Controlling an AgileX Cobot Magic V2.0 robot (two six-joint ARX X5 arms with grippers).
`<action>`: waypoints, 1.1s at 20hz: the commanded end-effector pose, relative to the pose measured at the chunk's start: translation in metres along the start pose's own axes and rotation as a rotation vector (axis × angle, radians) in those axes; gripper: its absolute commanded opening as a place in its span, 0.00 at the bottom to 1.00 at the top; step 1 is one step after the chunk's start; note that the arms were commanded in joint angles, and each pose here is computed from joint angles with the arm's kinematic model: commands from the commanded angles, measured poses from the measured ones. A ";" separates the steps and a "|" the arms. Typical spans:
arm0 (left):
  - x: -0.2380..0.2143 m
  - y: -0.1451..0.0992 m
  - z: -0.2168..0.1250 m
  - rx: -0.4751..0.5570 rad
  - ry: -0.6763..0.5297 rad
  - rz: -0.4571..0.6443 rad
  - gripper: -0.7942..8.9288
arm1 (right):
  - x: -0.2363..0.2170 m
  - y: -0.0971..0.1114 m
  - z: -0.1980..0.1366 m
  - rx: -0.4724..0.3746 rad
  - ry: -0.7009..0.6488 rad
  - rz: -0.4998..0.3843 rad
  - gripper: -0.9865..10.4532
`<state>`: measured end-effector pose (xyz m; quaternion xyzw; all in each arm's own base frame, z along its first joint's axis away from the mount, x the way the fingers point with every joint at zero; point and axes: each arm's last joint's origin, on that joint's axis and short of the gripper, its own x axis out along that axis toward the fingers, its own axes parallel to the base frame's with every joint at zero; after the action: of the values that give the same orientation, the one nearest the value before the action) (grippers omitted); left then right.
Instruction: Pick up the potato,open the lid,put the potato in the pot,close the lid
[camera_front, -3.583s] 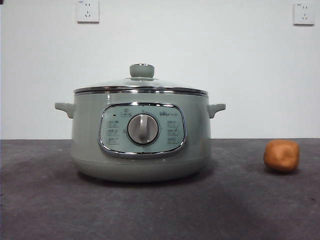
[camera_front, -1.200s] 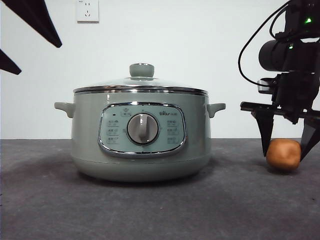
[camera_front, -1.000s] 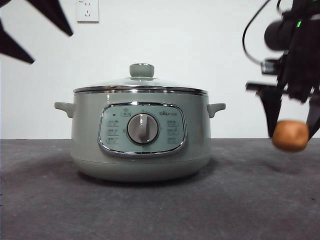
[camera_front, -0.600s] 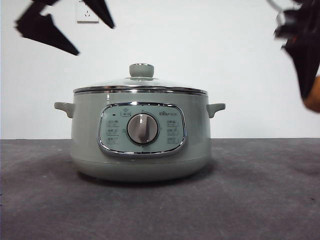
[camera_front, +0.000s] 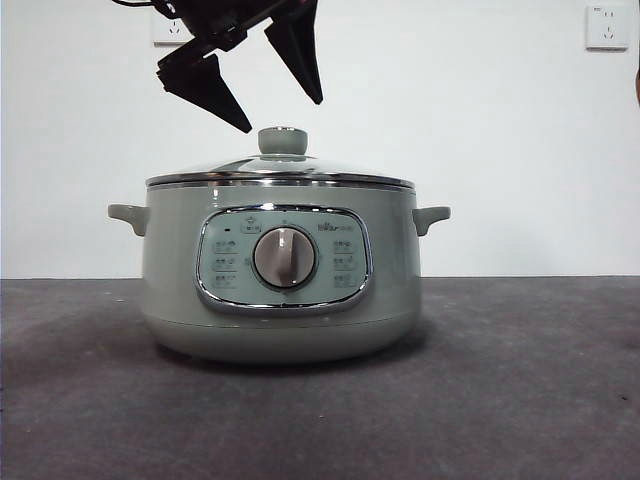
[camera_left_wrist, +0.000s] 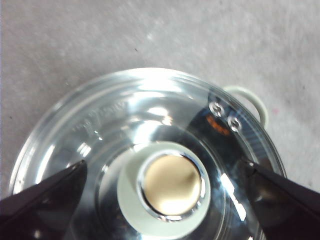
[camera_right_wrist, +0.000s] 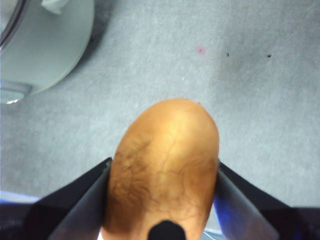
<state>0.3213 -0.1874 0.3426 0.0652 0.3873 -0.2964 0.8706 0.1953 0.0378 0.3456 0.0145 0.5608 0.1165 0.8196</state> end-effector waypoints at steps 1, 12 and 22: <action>0.014 -0.004 -0.005 0.048 0.054 0.007 0.88 | -0.004 0.001 -0.004 -0.014 -0.005 0.004 0.08; 0.025 -0.017 -0.007 0.091 0.076 0.077 0.50 | -0.012 0.002 -0.010 -0.024 -0.030 0.005 0.08; 0.025 -0.017 -0.007 0.086 0.076 0.083 0.07 | -0.012 0.002 -0.010 -0.028 -0.027 0.005 0.08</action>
<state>0.3202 -0.2092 0.3227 0.1278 0.4057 -0.2733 0.8628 0.1817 0.0355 0.3531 0.0090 0.5490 0.1221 0.8268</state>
